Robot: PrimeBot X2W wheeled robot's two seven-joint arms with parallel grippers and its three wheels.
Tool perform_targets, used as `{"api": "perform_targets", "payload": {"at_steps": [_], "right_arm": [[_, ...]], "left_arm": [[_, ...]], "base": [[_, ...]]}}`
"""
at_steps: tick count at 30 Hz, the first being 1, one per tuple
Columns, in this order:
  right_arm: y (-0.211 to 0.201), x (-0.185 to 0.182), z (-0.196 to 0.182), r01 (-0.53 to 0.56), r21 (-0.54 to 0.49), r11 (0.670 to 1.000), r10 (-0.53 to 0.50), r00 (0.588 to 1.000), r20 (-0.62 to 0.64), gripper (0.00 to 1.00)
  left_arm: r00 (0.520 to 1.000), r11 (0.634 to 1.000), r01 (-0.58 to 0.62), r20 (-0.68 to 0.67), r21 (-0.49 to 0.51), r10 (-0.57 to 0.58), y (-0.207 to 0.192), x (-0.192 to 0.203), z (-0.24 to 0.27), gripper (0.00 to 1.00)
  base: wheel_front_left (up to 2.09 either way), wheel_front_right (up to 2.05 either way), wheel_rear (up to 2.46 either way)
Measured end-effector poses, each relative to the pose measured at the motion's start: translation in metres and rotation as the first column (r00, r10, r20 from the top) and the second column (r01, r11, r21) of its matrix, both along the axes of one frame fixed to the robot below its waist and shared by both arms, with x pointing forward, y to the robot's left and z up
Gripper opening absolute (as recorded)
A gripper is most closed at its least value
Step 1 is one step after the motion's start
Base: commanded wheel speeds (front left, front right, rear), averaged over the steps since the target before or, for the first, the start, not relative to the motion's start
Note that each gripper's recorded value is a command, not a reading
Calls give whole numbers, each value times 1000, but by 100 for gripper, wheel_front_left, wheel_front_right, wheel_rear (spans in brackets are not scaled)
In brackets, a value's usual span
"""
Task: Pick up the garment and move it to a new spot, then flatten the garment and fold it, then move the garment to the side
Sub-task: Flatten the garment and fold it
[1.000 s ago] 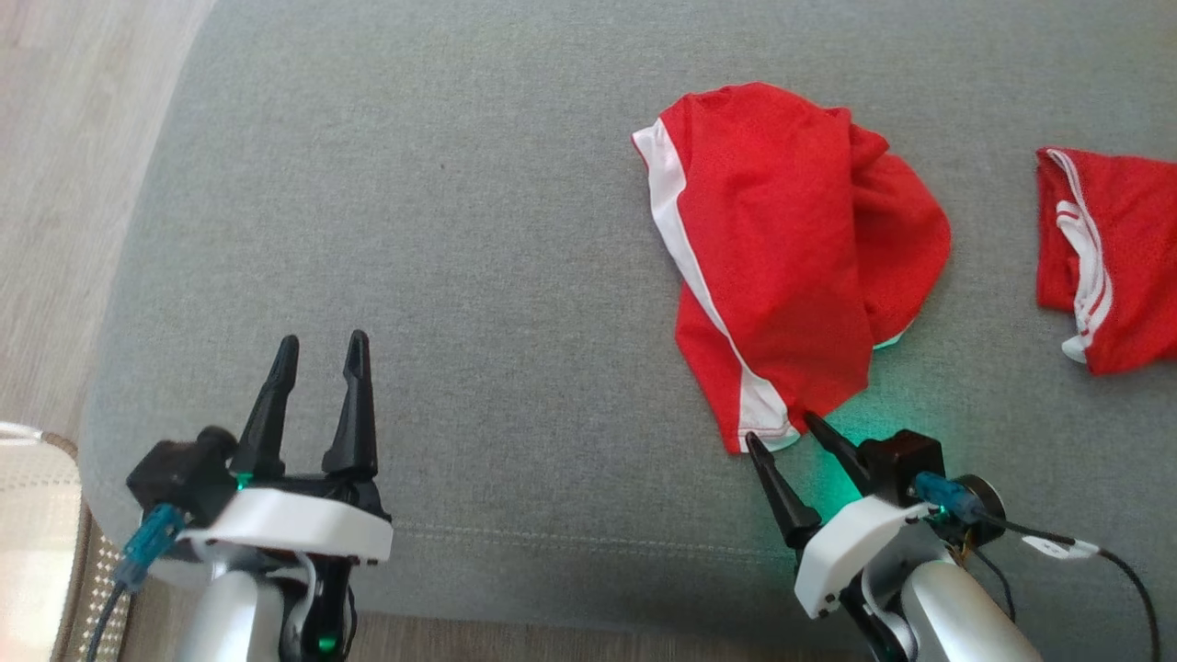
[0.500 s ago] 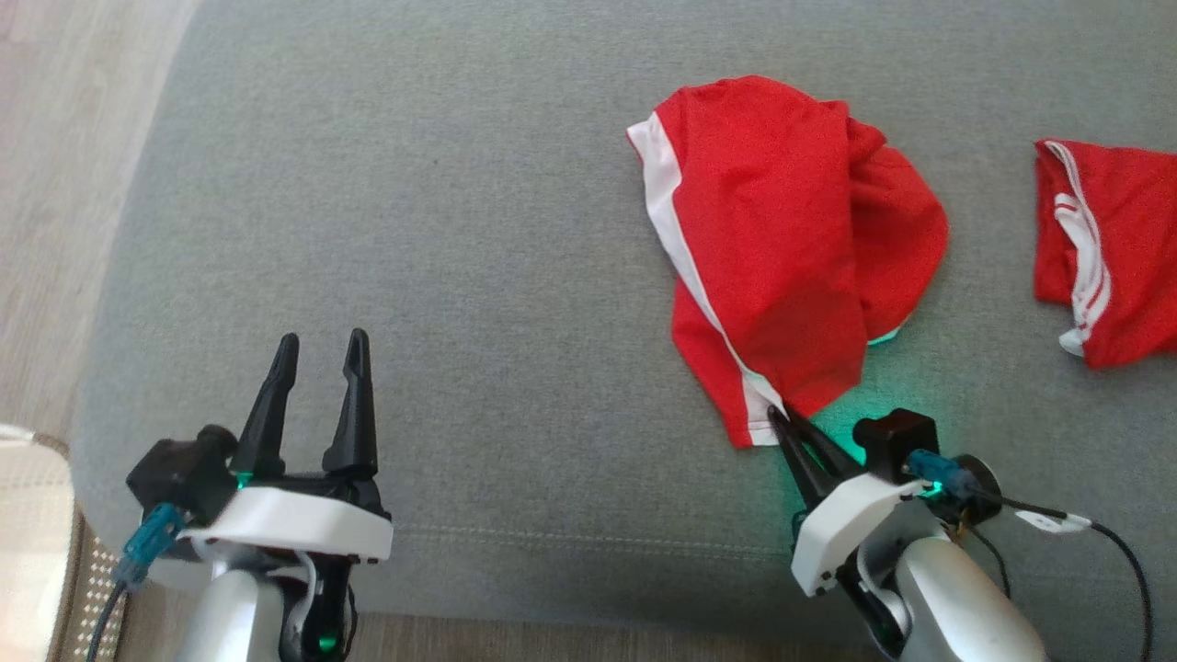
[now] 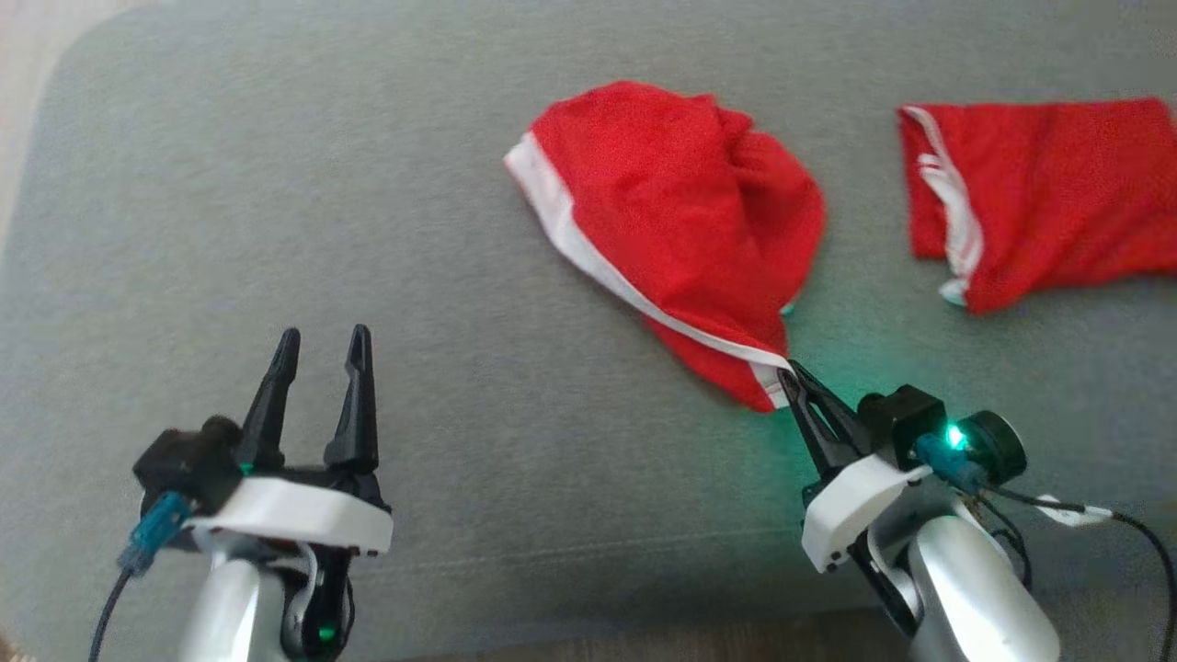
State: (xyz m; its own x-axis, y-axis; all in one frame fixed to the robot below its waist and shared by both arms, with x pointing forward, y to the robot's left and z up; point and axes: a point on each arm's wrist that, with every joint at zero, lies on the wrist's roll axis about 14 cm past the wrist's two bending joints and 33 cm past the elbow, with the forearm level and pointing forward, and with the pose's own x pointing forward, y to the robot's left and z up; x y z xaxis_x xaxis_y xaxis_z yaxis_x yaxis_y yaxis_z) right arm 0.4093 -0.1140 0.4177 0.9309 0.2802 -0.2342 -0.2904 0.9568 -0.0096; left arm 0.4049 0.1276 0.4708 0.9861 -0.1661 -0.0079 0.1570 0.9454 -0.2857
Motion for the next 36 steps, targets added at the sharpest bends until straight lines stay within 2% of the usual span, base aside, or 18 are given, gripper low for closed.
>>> {"api": "perform_targets", "payload": {"at_steps": [6, 12, 16, 19, 25, 36], "right_arm": [[-48, -12, 11, 121, -90, 988, -120, 993, 18, 0], [-98, -19, 24, 258, -148, 955, -255, 966, 37, 0], [-116, -32, 13, 304, -186, 934, -311, 950, -10, 0], [-126, -39, 5, 322, -216, 922, -337, 941, -36, 0], [-130, -40, -2, 329, -225, 917, -349, 935, -57, 0], [-128, -36, -6, 325, -215, 921, -345, 936, -65, 0]], "left_arm": [[994, 993, 112, 11, 26, -112, -37, 24, -2, 100], [980, 980, 196, -25, 30, -196, -65, 34, -18, 100], [963, 964, 263, -72, 46, -259, -83, 34, -35, 100], [945, 946, 321, -88, 54, -315, -100, 33, -42, 100], [887, 884, 460, -96, 84, -452, -135, 32, -49, 100], [851, 844, 522, -144, 127, -505, -148, 62, -68, 100]], "base": [[0, 0, 0], [0, 0, 0], [0, 0, 0], [0, 0, 0], [0, 0, 0], [0, 0, 0]]}}
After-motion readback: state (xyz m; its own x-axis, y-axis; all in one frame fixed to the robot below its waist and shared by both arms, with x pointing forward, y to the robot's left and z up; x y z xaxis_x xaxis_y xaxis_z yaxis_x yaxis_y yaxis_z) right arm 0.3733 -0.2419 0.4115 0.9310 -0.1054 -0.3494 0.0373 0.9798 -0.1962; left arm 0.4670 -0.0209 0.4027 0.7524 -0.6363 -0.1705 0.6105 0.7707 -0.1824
